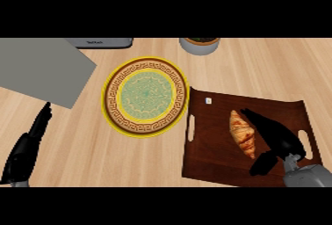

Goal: Pick the croissant from the tray and place it in the plate

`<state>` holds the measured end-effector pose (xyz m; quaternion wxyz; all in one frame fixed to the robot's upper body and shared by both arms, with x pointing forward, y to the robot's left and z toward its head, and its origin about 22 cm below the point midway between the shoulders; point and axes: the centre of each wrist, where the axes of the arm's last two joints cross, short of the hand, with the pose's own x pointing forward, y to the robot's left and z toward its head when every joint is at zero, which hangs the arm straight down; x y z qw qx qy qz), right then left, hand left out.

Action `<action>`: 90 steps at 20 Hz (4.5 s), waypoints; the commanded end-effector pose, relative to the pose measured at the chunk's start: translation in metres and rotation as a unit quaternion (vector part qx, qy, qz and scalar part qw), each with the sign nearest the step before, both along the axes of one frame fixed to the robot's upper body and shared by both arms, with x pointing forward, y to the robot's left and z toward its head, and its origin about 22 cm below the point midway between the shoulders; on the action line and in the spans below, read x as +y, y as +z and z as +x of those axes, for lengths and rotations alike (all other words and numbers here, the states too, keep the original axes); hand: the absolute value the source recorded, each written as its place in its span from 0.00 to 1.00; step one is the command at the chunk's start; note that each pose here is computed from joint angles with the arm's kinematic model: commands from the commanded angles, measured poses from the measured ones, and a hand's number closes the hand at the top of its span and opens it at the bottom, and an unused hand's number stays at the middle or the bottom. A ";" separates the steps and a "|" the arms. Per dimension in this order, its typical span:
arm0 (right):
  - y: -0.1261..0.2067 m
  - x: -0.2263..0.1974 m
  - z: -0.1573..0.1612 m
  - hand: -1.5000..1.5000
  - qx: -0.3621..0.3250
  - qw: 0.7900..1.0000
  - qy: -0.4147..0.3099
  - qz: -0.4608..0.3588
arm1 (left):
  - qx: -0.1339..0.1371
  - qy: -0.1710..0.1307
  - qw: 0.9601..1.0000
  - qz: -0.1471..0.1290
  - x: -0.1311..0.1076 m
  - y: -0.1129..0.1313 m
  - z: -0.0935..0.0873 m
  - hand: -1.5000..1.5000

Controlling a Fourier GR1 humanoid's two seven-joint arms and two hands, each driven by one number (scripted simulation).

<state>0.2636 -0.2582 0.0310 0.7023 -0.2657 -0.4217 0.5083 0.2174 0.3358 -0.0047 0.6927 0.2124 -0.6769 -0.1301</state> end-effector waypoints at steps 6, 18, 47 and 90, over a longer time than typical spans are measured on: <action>-0.028 -0.008 0.000 1.00 -0.020 0.999 0.013 0.039 | 0.000 0.001 1.000 0.004 0.013 0.007 -0.012 0.50; -0.005 -0.018 0.061 1.00 -0.071 0.996 0.049 0.018 | 0.002 -0.008 1.000 -0.005 0.001 -0.004 0.009 0.50; 0.168 0.024 0.201 1.00 -0.364 0.832 0.346 0.236 | -0.002 -0.019 1.000 0.005 0.004 0.011 0.013 0.50; 0.075 0.213 0.166 0.00 -0.189 0.869 0.203 0.411 | -0.009 -0.036 0.999 0.002 -0.015 0.004 0.018 0.50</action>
